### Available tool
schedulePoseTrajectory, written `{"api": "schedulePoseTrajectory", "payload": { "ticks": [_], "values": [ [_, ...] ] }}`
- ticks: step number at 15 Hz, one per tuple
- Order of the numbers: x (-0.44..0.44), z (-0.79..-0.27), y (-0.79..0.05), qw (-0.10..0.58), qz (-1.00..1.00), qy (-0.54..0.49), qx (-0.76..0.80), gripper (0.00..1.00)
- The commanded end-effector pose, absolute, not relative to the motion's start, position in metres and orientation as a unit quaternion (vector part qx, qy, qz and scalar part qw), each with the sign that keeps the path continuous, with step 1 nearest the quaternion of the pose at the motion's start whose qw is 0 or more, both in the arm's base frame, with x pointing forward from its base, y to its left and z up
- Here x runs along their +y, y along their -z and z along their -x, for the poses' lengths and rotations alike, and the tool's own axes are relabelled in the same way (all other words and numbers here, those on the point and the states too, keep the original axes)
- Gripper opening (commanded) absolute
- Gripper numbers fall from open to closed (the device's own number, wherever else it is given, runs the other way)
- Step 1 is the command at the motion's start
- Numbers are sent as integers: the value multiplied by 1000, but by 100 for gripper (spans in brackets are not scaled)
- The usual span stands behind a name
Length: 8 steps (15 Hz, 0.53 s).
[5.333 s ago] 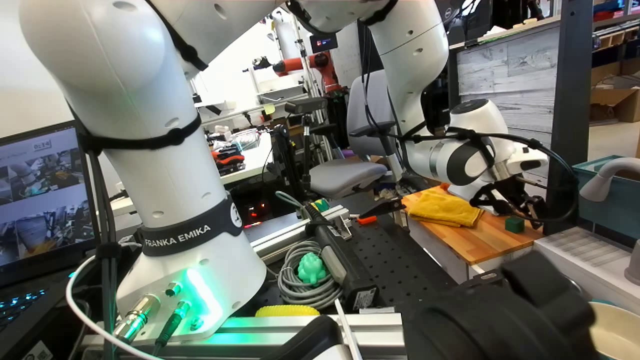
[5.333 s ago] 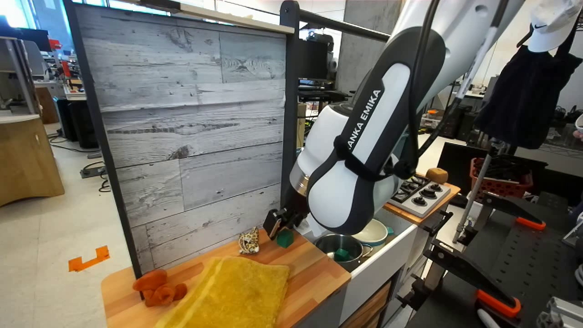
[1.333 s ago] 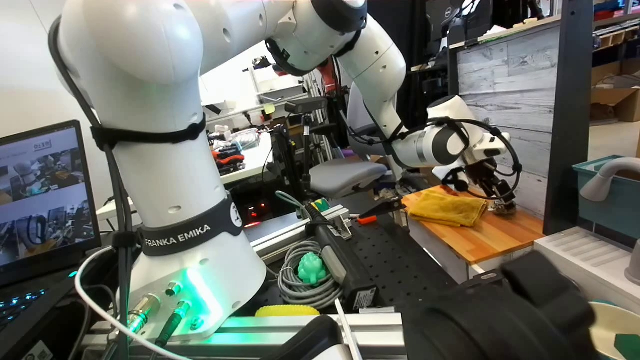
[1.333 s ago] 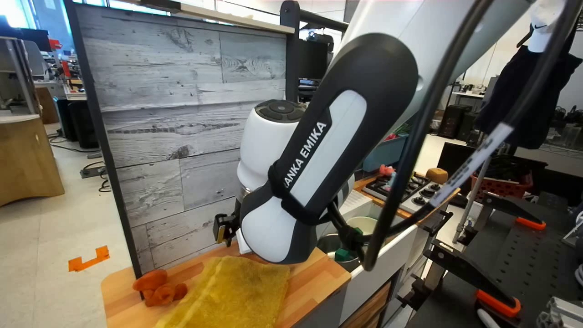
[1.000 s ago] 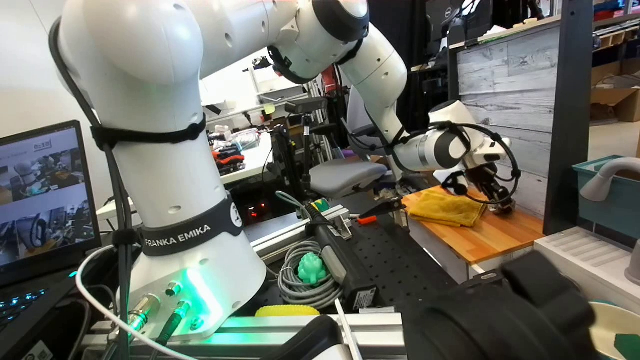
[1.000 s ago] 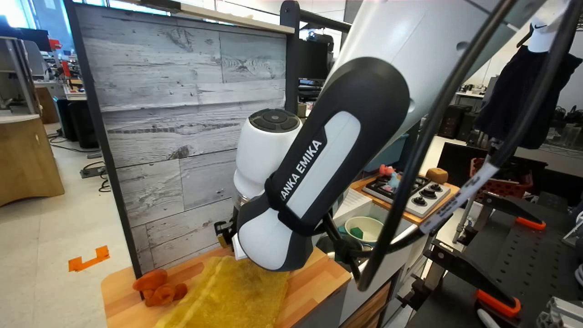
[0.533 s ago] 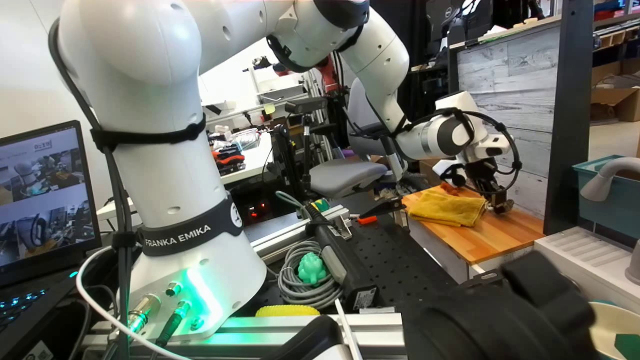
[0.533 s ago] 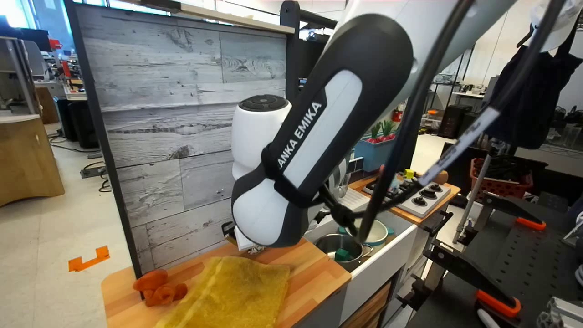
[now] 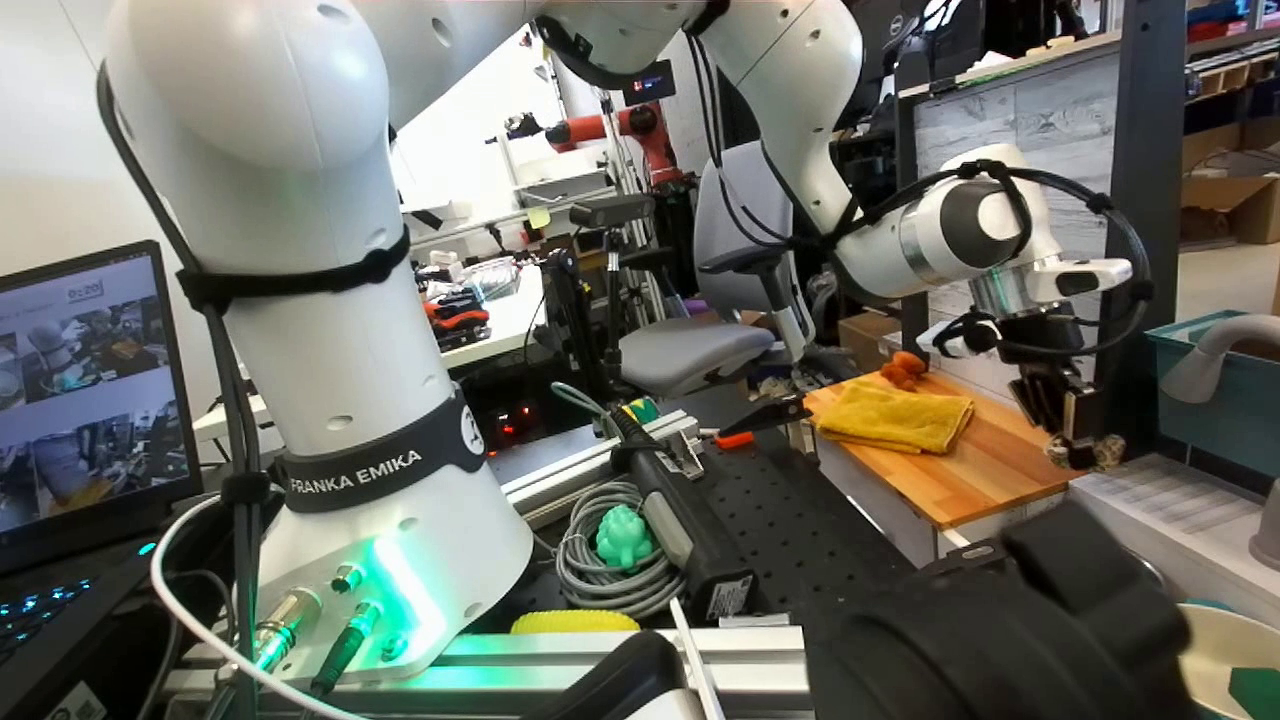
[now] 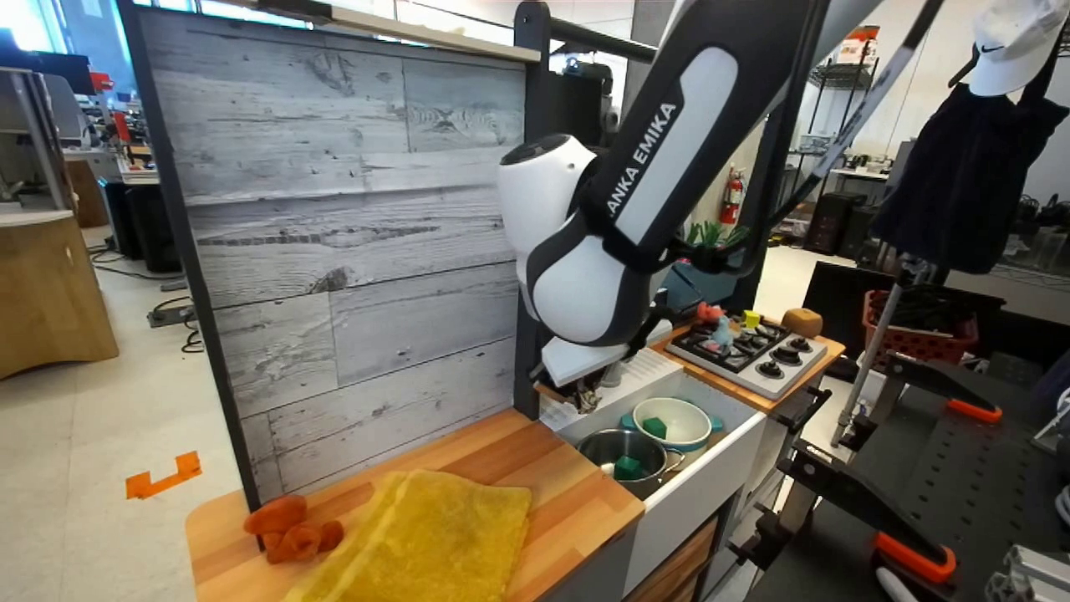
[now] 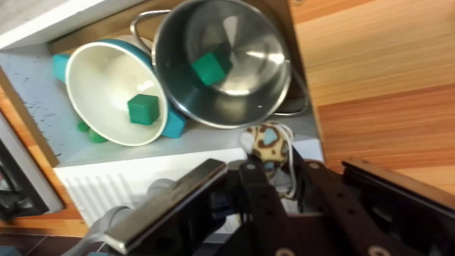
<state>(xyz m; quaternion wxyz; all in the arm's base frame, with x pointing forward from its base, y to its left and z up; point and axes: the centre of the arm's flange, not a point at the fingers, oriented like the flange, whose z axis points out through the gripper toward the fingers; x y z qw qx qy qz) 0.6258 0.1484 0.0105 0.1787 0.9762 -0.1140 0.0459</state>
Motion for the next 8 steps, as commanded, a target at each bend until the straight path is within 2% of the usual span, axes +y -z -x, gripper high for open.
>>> {"api": "schedulePoseTrajectory", "payload": {
  "ticks": [1,4,5,6,8],
  "values": [
    [122,-611,-19,224,-968,-27,-106,5],
    [119,-603,-15,226,-971,-28,-74,6],
    [123,-600,-14,217,-974,-32,-63,43],
    [127,-598,-15,214,-975,-37,-55,44],
    [138,-592,-18,198,-978,-49,-38,58]
  ]
}}
